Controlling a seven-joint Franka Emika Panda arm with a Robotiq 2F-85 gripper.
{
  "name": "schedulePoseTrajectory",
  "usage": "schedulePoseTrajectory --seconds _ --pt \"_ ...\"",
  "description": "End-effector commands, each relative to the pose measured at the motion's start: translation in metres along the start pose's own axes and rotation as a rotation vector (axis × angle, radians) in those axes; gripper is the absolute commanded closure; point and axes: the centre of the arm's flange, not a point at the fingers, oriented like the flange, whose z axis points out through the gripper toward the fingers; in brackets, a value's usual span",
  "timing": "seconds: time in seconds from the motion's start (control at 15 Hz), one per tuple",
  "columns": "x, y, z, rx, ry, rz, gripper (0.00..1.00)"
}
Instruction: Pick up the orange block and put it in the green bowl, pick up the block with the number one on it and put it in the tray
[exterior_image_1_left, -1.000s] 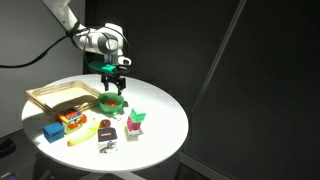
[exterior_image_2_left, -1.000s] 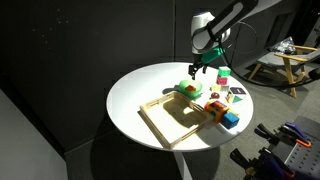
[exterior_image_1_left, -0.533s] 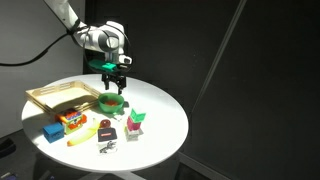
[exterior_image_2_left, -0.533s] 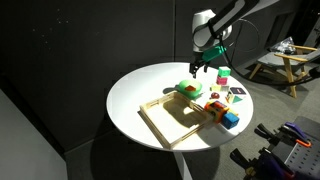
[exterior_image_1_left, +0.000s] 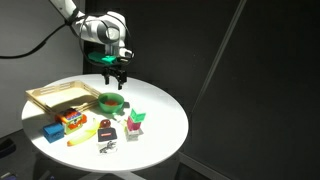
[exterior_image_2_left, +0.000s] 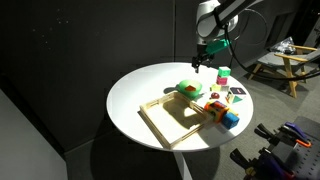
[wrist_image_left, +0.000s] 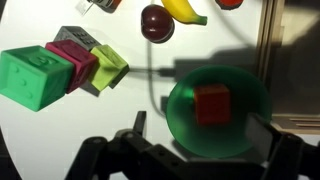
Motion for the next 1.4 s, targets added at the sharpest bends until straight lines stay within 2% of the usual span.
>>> schedulePoseTrajectory --seconds 0.0,0.73,1.33 --pt "-0.026 0.011 -0.023 0.022 -0.026 0.013 0.00" --pt "-0.080 0.047 -0.056 0.061 -0.080 -0.013 0.00" --pt "-0.125 0.094 -0.049 0.090 -0.103 -0.035 0.00"
